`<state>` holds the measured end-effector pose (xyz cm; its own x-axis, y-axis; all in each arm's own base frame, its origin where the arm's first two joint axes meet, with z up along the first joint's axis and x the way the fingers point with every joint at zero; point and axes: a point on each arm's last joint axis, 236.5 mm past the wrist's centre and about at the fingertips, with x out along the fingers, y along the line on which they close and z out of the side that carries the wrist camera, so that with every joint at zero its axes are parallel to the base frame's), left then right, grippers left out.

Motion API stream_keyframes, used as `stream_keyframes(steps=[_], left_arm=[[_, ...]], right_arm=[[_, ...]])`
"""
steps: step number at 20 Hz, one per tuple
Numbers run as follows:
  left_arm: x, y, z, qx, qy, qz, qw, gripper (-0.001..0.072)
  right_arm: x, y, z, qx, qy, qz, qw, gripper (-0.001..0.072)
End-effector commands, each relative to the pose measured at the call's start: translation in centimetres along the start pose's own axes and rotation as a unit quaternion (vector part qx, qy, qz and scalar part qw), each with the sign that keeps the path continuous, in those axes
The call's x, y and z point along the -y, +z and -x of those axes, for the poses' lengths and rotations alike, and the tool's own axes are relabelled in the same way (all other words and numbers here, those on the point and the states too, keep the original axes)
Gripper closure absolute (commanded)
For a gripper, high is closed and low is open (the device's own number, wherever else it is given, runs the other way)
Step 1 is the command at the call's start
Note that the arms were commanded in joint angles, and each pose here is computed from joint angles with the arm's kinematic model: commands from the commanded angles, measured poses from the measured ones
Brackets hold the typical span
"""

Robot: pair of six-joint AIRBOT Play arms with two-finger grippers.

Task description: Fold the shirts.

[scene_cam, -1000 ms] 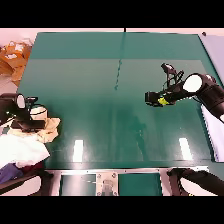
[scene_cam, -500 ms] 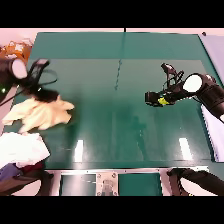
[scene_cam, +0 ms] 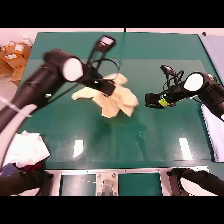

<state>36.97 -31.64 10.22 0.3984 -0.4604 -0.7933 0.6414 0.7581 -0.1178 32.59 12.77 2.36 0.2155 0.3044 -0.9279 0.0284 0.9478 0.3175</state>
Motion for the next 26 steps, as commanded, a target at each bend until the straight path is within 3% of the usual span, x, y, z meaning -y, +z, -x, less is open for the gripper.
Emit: stream_keyframes(steps=[1, 5, 9, 15, 19, 22, 23, 26], left_arm=[[-0.3, -1.9, -2.9, -0.047, -0.008, 0.014, 0.999, -0.0011], [-9.7, -5.7, -0.8, -0.107, 0.040, 0.108, 0.988, -0.0011], [-16.0, -8.8, -3.1, -0.082, 0.014, 0.265, 0.961, -0.0010], [-15.2, -5.4, -10.2, 0.017, -0.118, 0.372, 0.921, -0.0009], [-16.5, -5.6, -12.9, 0.036, -0.117, 0.402, 0.907, -0.0008], [-17.1, -5.0, -14.1, 0.059, -0.126, 0.426, 0.894, 0.0002], [-17.3, -4.7, -14.5, 0.068, -0.130, 0.435, 0.888, 0.0000], [-16.8, -4.2, -15.7, 0.083, -0.140, 0.449, 0.879, 0.0030]], right_arm=[[0.1, 0.2, 1.6, -0.009, -0.002, 0.014, 1.000, 0.0226], [3.2, 1.7, 2.9, 0.007, -0.011, -0.021, 1.000, 0.0204], [6.2, -0.2, -1.1, -0.021, -0.013, -0.056, 0.998, 0.0204], [4.0, -1.1, -8.7, -0.043, 0.087, -0.120, 0.988, 0.0205], [0.6, 0.2, -11.6, -0.048, 0.186, -0.139, 0.972, 0.0209], [0.3, 1.2, -12.1, -0.044, 0.197, -0.129, 0.971, 0.0321], [0.2, 1.7, -11.9, -0.039, 0.198, -0.127, 0.971, 0.0325], [-0.1, 2.9, -11.3, -0.023, 0.202, -0.106, 0.973, 0.0521]])
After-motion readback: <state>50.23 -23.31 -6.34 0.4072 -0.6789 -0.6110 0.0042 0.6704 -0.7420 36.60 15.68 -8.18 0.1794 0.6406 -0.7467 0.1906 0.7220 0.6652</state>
